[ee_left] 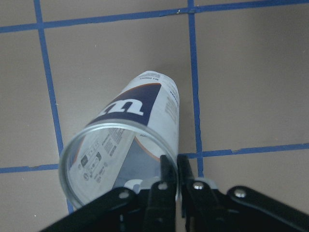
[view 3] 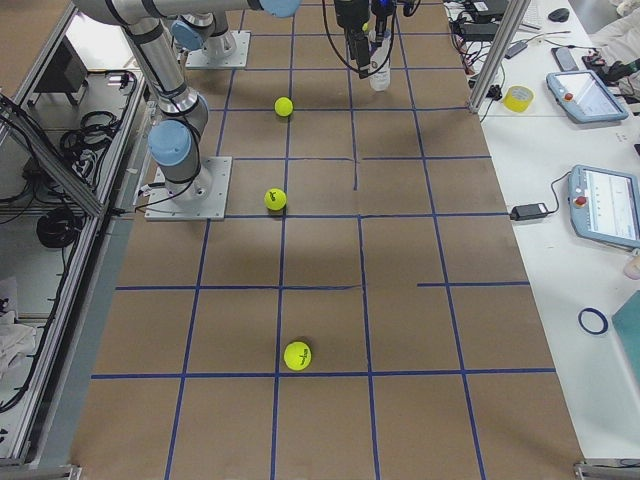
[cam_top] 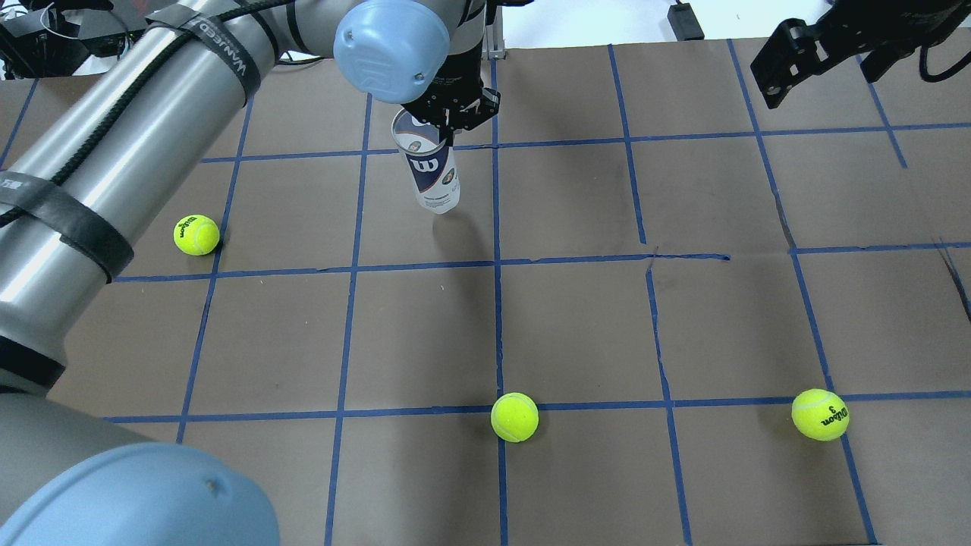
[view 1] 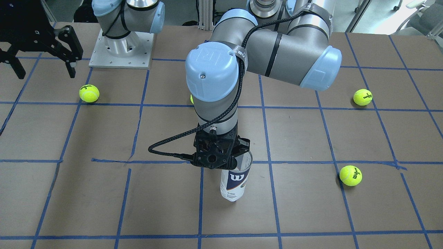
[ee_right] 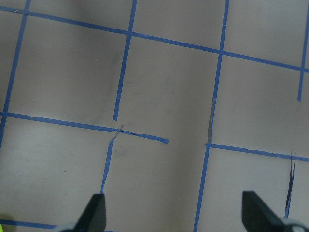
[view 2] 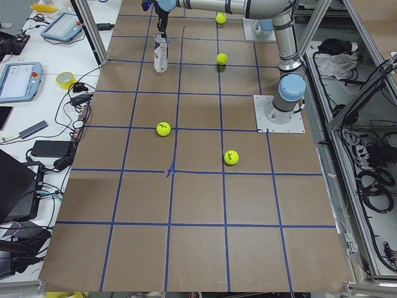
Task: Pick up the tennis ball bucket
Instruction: 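Lift the can with the left gripper, tilting it upright, then lower the upright can onto the table and open the left gripper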
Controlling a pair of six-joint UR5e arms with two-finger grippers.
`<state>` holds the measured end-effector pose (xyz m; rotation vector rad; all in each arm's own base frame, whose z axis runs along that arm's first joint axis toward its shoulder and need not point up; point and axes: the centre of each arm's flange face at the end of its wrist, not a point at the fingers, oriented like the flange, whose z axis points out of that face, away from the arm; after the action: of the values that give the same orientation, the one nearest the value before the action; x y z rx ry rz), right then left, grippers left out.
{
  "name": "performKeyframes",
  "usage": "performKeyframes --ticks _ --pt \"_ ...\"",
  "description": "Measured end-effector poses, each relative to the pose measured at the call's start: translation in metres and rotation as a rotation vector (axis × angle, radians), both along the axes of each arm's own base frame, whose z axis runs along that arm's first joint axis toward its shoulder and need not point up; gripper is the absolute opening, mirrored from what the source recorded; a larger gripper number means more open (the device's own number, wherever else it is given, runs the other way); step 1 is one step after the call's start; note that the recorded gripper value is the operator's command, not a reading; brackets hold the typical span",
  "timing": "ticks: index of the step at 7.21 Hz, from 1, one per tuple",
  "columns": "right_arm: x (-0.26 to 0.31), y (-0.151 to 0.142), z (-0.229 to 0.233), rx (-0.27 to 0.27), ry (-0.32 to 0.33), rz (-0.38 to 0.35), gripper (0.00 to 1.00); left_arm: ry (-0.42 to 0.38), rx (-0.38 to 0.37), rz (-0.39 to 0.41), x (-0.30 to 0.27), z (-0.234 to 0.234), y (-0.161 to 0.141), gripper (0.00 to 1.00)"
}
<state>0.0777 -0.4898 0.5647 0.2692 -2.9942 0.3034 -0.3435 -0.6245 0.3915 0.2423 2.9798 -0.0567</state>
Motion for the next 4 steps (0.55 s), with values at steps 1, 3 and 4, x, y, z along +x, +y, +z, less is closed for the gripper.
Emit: performKeyframes --ticks 1,3,4 --pt "0.0 0.0 0.0 0.001 0.0 0.0 1.0 -0.027 0.006 -0.019 -0.003 -0.009 -0.004 0.0" --pt "0.0 0.0 0.0 0.002 0.0 -0.001 1.0 -0.044 0.014 -0.052 -0.006 -0.021 -0.008 0.17" --pt "-0.001 0.0 0.0 0.003 0.001 -0.001 1.0 -0.046 0.012 -0.072 -0.006 -0.026 -0.009 0.9"
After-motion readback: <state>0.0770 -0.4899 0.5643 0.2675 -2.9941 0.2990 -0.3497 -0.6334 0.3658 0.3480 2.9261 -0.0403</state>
